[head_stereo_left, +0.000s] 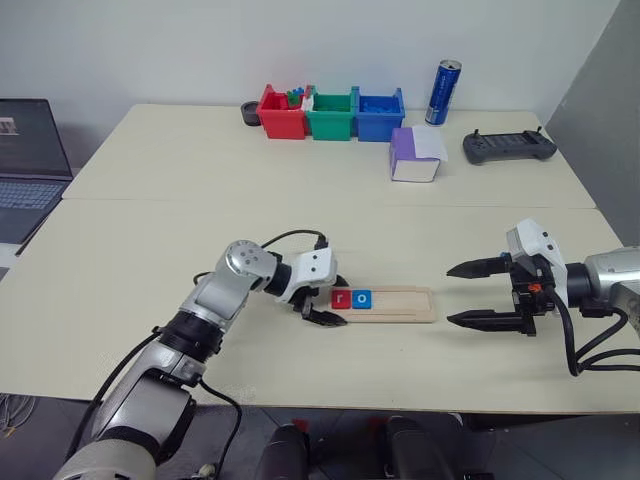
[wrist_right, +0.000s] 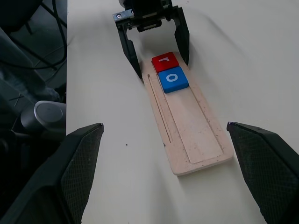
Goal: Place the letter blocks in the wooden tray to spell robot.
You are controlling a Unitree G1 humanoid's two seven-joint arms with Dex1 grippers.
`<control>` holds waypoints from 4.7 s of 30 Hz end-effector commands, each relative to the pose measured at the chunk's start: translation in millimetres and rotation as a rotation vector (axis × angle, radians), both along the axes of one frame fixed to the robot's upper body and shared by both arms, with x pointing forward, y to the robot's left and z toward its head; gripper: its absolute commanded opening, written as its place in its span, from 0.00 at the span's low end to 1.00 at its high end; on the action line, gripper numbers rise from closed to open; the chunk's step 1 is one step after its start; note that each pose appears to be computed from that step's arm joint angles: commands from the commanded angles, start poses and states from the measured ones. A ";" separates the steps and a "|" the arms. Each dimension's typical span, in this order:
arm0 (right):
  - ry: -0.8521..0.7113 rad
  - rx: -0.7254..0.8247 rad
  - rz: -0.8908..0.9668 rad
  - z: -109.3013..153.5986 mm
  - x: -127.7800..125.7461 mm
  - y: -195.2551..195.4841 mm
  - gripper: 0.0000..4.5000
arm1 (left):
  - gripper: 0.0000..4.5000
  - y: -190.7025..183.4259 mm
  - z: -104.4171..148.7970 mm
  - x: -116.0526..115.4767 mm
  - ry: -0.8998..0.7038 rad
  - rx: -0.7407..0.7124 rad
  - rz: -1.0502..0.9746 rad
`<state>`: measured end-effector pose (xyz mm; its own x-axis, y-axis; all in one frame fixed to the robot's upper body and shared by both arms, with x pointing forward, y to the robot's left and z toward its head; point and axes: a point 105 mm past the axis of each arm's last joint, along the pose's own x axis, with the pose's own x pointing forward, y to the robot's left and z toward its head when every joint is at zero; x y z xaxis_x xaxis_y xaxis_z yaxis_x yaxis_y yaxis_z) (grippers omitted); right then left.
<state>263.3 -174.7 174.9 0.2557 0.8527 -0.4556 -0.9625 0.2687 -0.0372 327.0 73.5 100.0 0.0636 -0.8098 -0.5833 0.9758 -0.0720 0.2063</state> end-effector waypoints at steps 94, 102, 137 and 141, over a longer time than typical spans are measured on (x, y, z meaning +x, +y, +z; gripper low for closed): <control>-0.050 -0.015 -0.485 -22.3 35.6 -125.6 1.00 | 0.99 62.6 61.9 -56.1 -0.075 -0.667 0.288; -0.065 -0.021 -0.504 -18.6 36.0 -132.4 1.00 | 0.99 61.6 60.6 -60.8 -0.039 -0.622 0.266; -0.202 -0.080 -1.017 -13.4 72.9 -203.8 1.00 | 0.99 60.6 68.5 -76.1 0.055 -0.585 0.263; -0.192 -0.046 -1.097 -16.2 64.6 -217.8 1.00 | 0.99 61.8 67.8 -77.2 0.054 -0.591 0.274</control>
